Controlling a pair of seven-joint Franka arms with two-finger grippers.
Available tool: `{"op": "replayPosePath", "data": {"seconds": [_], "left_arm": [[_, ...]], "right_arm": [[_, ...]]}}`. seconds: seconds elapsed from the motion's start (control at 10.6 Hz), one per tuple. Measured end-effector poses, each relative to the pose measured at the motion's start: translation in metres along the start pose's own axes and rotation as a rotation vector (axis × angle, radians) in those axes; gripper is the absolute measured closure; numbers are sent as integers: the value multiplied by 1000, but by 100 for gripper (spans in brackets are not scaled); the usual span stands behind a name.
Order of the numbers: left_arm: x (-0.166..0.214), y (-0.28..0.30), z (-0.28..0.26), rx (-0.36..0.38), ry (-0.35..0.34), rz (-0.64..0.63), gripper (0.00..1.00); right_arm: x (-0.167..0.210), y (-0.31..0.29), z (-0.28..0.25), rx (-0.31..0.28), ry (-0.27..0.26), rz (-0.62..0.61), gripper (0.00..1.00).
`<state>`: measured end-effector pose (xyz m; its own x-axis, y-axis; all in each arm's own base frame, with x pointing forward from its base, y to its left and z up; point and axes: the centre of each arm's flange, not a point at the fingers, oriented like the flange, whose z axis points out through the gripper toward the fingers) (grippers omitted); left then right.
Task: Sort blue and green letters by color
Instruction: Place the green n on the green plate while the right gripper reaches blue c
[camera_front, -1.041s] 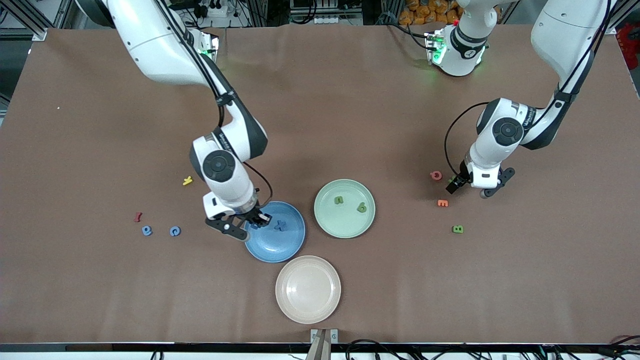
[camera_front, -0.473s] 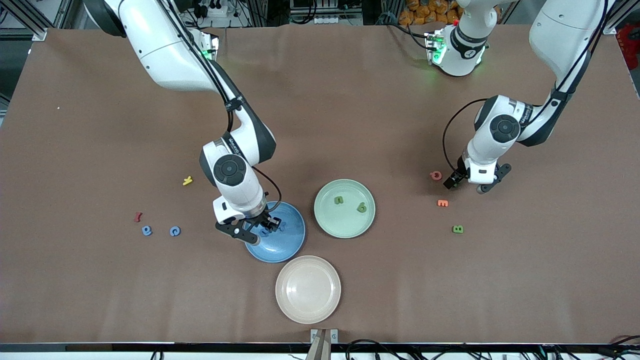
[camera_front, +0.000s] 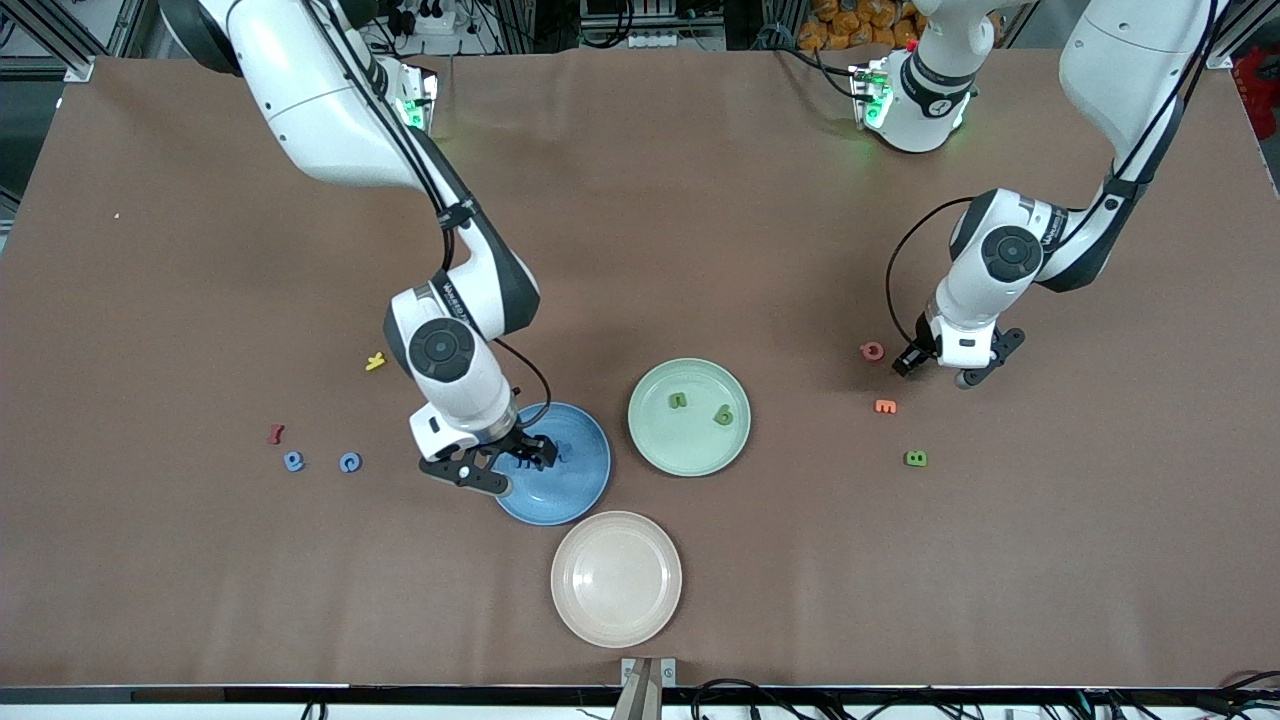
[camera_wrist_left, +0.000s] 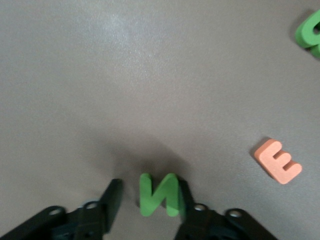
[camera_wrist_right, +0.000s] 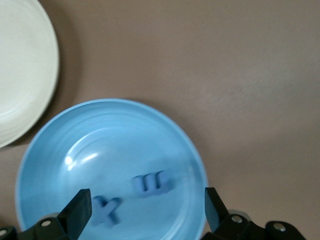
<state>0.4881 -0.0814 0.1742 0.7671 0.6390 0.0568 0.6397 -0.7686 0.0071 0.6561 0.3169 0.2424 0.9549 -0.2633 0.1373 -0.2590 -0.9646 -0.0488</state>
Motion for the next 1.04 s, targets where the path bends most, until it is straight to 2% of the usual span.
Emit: {"op": "replayPosePath", "data": {"seconds": [0.09, 0.19, 0.47, 0.85, 1.04], "left_arm": [[0, 2, -2, -5, 3, 2, 61], [0, 3, -2, -5, 4, 3, 67], [-2, 20, -11, -28, 18, 27, 67], [-14, 93, -58, -86, 66, 76, 67], [-35, 132, -69, -116, 69, 106, 67]], "right_arm": [[11, 15, 2, -14, -9, -57, 0], [23, 32, 3, -28, -21, -127, 0], [58, 83, 5, -49, -45, -299, 0], [101, 159, 5, -60, -54, -449, 0], [118, 196, 6, -65, -63, -515, 0]]}}
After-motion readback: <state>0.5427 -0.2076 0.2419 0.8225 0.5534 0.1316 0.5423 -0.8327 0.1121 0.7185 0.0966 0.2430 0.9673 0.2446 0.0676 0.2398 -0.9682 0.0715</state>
